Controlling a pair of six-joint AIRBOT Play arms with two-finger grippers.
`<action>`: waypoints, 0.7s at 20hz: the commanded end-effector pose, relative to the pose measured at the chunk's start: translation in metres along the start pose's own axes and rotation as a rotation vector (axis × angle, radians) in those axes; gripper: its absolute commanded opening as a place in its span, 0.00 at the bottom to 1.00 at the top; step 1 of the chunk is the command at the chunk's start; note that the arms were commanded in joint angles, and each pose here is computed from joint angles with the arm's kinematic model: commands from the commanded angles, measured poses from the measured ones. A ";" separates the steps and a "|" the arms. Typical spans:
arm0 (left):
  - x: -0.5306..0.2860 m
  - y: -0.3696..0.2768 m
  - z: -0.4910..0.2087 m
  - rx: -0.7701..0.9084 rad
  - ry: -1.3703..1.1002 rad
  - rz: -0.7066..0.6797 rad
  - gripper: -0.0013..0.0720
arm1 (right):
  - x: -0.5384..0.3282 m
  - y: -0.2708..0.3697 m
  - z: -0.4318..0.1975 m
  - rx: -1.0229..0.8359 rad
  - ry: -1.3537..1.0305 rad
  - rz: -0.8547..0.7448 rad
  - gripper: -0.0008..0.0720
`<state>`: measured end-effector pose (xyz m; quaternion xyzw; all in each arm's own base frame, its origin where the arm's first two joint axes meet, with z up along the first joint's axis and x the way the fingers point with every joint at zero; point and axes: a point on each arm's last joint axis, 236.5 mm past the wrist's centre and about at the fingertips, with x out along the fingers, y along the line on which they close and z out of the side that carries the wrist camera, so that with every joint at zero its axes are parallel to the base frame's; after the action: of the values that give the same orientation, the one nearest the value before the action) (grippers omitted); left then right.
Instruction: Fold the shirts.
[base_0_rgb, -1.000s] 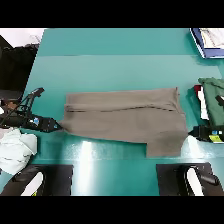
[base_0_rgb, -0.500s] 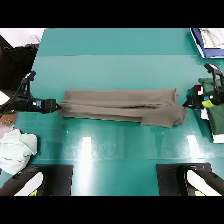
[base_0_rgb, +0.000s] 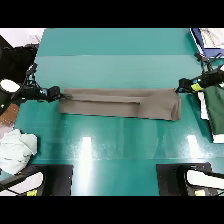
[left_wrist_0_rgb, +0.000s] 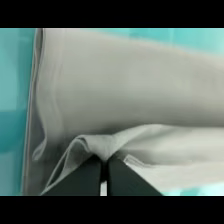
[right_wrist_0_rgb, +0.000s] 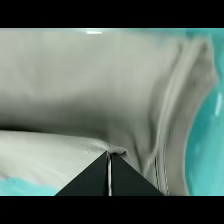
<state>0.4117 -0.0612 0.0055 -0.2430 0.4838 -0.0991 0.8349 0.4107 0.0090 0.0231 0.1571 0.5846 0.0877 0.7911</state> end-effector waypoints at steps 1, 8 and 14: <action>0.006 -0.005 0.046 -0.119 -0.170 -0.051 0.34 | 0.016 0.021 0.044 0.069 -0.102 0.127 0.06; -0.008 -0.044 0.059 -0.111 -0.173 -0.182 0.92 | -0.003 0.017 0.035 0.039 -0.025 0.201 0.79; -0.005 -0.051 0.009 0.025 0.031 -0.201 0.06 | 0.013 -0.049 -0.034 0.197 0.135 0.229 0.79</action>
<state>0.4387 -0.0901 0.0447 -0.3072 0.4374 -0.1578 0.8303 0.4081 -0.0122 0.0058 0.2656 0.5975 0.1332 0.7448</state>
